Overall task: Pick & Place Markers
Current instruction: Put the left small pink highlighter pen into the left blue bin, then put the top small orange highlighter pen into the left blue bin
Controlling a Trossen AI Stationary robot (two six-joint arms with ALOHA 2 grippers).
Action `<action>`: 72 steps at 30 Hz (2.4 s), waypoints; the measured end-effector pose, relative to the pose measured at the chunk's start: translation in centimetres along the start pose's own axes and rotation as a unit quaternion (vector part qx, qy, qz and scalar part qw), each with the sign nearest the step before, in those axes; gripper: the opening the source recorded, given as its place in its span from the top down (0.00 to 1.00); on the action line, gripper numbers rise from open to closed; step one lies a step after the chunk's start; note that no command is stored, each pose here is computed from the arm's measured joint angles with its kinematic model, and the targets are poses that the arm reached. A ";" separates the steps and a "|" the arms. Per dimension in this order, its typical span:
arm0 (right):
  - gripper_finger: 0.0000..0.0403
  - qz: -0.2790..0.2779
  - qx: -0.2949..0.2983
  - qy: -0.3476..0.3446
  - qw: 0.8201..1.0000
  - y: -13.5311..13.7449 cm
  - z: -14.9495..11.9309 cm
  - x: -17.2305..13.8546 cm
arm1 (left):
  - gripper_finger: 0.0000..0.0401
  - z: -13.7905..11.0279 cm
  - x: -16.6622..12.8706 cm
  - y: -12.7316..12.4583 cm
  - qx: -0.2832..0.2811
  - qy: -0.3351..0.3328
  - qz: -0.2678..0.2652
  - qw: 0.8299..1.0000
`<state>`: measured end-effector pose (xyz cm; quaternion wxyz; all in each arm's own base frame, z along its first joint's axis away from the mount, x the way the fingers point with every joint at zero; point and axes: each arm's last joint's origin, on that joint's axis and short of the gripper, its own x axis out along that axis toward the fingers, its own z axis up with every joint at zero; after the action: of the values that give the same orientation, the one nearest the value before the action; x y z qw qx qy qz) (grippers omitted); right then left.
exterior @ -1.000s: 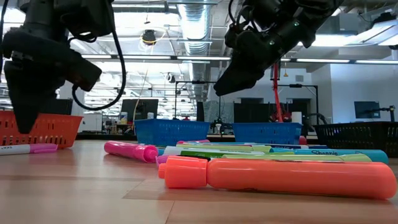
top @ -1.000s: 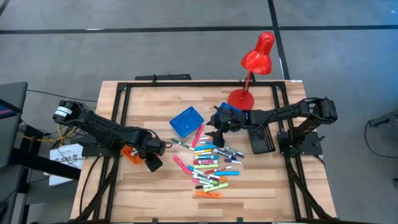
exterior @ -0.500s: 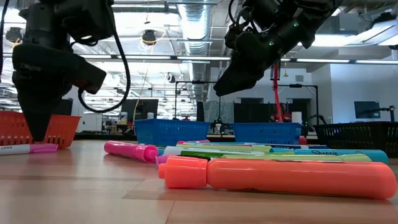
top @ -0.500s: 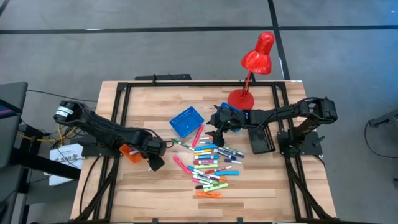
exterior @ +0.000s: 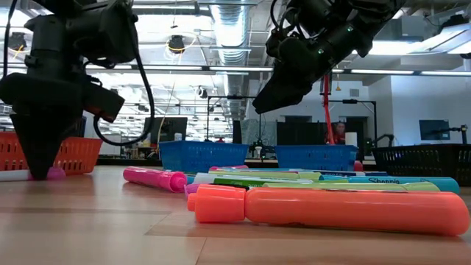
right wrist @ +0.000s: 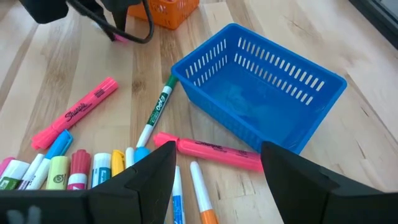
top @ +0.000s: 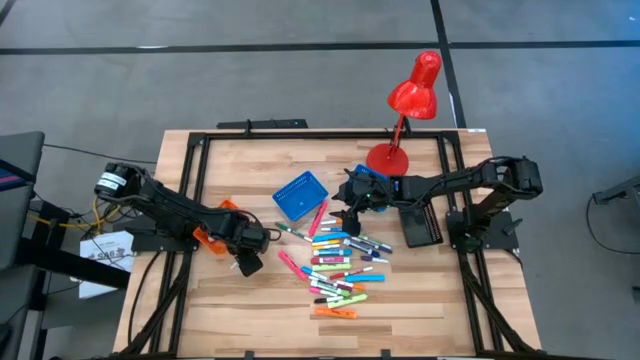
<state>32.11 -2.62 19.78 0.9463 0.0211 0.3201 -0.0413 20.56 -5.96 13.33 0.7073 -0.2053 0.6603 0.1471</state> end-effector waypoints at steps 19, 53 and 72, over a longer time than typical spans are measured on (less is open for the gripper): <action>0.44 0.001 -0.001 -0.039 0.999 0.0 0.8 0.0 | 0.89 5.2 -8.4 0.3 0.135 -0.468 0.039 0.872; 0.44 -0.002 -0.071 0.005 0.997 -0.2 -0.1 0.2 | 0.64 10.2 -3.0 5.3 0.101 -0.486 0.073 0.865; 0.44 0.011 -0.070 0.186 0.980 0.0 -4.4 6.5 | 0.69 8.6 -7.8 5.4 0.087 -0.566 0.046 0.819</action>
<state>34.65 -2.75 12.34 0.8696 -0.0342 0.4926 -0.0038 24.86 3.43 20.98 0.9636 0.0066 0.1628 0.2119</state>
